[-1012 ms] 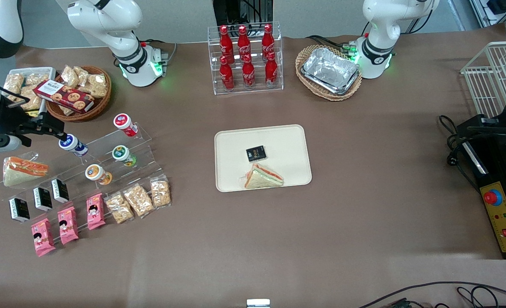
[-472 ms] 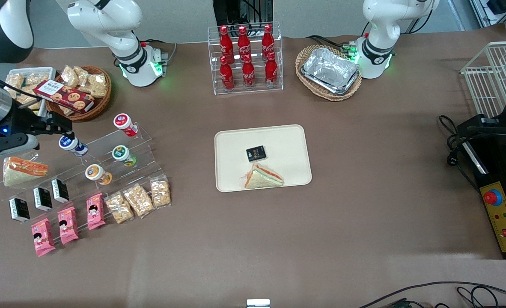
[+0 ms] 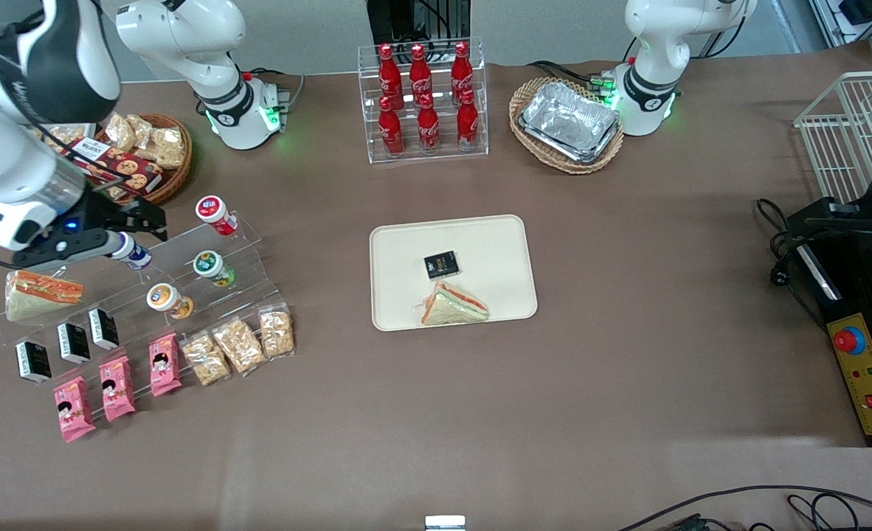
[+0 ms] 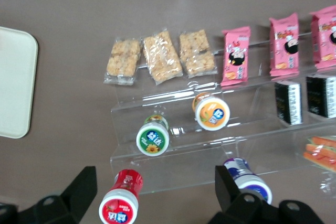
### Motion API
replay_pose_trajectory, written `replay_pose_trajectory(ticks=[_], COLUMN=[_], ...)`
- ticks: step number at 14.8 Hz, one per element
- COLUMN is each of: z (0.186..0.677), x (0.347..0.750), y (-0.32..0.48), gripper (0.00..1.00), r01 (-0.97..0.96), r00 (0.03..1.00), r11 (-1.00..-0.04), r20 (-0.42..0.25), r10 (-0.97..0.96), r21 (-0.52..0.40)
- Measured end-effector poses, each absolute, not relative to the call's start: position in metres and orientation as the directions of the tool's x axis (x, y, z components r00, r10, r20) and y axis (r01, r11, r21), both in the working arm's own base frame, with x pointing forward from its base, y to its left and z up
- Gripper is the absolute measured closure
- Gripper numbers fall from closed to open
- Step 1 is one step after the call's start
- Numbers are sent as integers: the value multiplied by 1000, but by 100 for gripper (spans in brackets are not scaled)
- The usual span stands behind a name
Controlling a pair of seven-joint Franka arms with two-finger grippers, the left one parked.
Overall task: Place green gum on tray
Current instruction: 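Move the right gripper over the green-labelled gum bottle on the rack, then lower the right gripper and close it around the green gum bottle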
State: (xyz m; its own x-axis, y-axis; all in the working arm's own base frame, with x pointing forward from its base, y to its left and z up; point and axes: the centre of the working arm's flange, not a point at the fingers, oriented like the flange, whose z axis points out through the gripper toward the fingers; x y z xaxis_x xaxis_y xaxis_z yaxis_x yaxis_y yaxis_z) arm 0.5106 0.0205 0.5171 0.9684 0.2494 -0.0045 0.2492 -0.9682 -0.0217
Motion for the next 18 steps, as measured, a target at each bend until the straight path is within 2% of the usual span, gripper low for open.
replay_pose_trajectory(ticks=[8,18], z=[434,361], x=[489,460], y=[42,40], gripper=[0,0], r01=[219,218], r00=[976,976], r11=[-976,-976], r20=[-9,18], r10=[219,218], r21=[-20,-13])
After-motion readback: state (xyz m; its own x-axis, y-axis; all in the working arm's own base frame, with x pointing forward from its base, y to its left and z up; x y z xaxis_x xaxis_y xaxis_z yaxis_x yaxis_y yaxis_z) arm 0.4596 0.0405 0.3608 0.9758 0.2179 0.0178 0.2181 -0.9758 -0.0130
